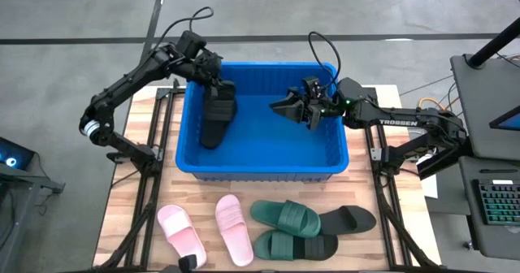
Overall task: Pick and place slides into bin
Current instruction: Put the black slipper into the blue bin
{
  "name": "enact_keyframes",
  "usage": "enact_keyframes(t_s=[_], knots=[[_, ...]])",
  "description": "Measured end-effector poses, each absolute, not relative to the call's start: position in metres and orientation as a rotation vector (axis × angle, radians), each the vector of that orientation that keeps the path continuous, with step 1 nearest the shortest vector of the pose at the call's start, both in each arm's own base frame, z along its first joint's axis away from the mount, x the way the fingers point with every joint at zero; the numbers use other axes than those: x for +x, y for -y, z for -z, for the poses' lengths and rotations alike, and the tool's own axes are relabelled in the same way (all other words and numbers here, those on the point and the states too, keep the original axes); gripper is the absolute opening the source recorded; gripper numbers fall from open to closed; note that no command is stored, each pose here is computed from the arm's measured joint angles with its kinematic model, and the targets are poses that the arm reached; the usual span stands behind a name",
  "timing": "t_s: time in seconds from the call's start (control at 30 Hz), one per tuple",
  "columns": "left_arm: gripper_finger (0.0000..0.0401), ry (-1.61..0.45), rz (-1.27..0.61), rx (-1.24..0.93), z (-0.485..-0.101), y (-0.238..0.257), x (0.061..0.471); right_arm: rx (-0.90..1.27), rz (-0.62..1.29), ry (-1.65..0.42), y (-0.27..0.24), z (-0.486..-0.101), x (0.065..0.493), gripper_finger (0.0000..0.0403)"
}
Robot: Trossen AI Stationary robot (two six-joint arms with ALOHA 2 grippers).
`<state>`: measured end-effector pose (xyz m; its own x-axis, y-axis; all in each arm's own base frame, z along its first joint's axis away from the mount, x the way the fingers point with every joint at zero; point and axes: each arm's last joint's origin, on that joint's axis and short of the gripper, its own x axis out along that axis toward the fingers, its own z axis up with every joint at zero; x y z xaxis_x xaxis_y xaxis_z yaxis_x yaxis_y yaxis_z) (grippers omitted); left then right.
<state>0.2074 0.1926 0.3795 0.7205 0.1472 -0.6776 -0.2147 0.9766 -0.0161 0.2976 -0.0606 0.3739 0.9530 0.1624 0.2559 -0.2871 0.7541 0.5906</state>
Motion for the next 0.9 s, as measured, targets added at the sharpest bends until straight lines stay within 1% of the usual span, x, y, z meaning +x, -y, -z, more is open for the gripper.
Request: enact_keyframes(t_s=[0.2,0.4,0.57,0.9], knots=[[0.0024,-0.748,-0.194,-0.101,-0.372,-0.194,0.208,0.674,-0.247,0.194,0.061,-0.374,0.298,0.015],[0.0024,-0.789,-0.191,-0.138,-0.352,-0.197,0.206,0.674,-0.247,0.194,0.061,-0.374,0.298,0.0148],[0.0024,-0.785,-0.211,-0.131,-0.34,-0.202,0.207,0.674,-0.247,0.194,0.061,-0.374,0.298,0.015],[0.0024,-0.754,-0.248,-0.107,-0.34,-0.209,0.207,0.677,-0.249,0.193,0.059,-0.374,0.298,0.0149]])
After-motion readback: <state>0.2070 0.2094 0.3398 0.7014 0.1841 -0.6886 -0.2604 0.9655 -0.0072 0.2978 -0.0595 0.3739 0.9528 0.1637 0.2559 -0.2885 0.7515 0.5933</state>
